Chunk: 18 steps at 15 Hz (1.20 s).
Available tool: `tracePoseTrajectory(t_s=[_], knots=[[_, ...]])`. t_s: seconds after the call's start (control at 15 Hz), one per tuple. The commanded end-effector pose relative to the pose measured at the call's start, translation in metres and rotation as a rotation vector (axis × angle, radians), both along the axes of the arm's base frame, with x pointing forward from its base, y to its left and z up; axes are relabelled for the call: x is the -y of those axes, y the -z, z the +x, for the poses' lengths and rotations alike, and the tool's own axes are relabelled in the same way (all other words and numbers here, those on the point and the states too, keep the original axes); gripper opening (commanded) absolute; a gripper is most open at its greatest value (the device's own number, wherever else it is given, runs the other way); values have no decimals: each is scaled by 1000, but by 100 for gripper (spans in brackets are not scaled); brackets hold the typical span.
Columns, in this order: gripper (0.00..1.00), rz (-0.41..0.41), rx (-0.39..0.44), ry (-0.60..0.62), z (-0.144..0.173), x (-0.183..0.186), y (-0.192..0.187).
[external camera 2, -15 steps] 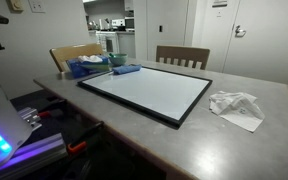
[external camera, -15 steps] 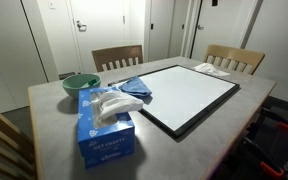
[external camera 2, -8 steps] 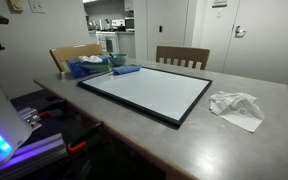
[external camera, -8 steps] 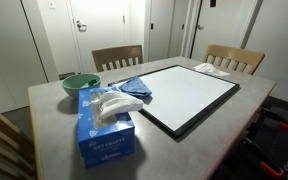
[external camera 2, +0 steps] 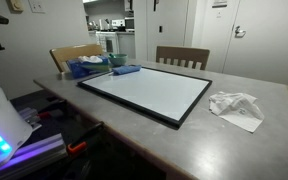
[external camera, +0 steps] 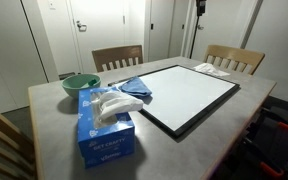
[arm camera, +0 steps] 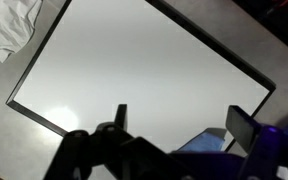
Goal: Use the cloth to wipe the whiteboard
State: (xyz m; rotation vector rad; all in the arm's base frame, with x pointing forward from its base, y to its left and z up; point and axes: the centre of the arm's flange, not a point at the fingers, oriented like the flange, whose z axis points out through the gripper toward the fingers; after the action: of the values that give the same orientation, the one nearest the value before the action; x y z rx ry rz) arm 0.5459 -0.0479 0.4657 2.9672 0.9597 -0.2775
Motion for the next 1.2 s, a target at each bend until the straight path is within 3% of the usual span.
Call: tracePoseTrajectory(t_s=[0.0,0.6,1.13], knots=[[100,-27,42,-5,2,-15,25],[100,23,155,-16,24,-65,63],[100,-2,131,-24,30,-77,64]])
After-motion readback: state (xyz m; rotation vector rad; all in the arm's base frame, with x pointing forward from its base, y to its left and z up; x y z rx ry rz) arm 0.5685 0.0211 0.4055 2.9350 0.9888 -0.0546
